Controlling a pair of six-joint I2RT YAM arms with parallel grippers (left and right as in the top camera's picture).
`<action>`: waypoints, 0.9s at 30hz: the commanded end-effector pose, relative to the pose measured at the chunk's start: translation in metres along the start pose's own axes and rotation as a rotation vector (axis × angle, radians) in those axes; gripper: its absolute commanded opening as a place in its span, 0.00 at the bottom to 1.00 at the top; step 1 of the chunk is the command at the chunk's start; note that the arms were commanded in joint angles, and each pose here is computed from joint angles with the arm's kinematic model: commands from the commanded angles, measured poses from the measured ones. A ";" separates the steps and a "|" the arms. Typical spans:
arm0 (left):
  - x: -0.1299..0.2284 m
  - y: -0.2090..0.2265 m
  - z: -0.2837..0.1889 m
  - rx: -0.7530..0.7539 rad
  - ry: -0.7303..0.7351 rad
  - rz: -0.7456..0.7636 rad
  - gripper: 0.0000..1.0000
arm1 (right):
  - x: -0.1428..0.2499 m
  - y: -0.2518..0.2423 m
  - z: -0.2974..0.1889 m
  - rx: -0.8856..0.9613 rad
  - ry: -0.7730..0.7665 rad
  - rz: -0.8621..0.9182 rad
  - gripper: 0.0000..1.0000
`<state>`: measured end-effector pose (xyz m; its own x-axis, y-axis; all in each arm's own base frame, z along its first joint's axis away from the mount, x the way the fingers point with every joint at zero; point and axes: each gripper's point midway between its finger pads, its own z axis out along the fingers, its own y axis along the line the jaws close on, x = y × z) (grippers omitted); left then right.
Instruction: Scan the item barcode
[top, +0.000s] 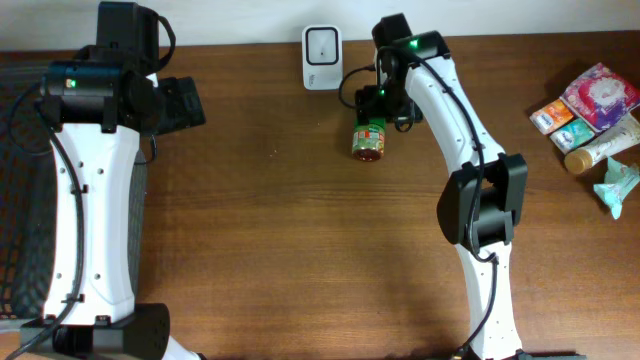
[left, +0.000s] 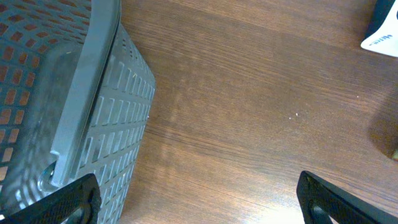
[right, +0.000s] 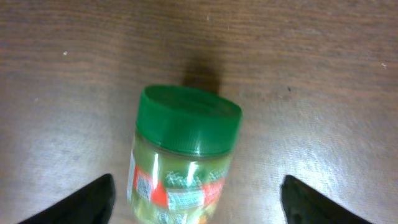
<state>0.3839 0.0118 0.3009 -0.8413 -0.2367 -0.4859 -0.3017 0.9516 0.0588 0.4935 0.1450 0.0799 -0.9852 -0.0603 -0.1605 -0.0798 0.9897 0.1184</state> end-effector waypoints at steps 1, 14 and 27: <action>-0.002 0.003 -0.004 -0.008 -0.014 0.007 0.99 | -0.016 0.004 -0.009 -0.005 -0.085 -0.017 0.88; -0.002 0.003 -0.004 -0.008 -0.014 0.007 0.99 | -0.030 -0.004 0.041 0.013 -0.100 0.072 0.93; -0.002 0.003 -0.004 -0.008 -0.014 0.007 0.99 | -0.031 -0.012 0.050 0.025 -0.095 0.155 0.68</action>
<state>0.3838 0.0118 0.3008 -0.8415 -0.2367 -0.4856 -0.3017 0.9516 0.0589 0.5323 0.1468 0.0322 -0.9677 0.0920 -0.2346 0.0618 0.9892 0.1328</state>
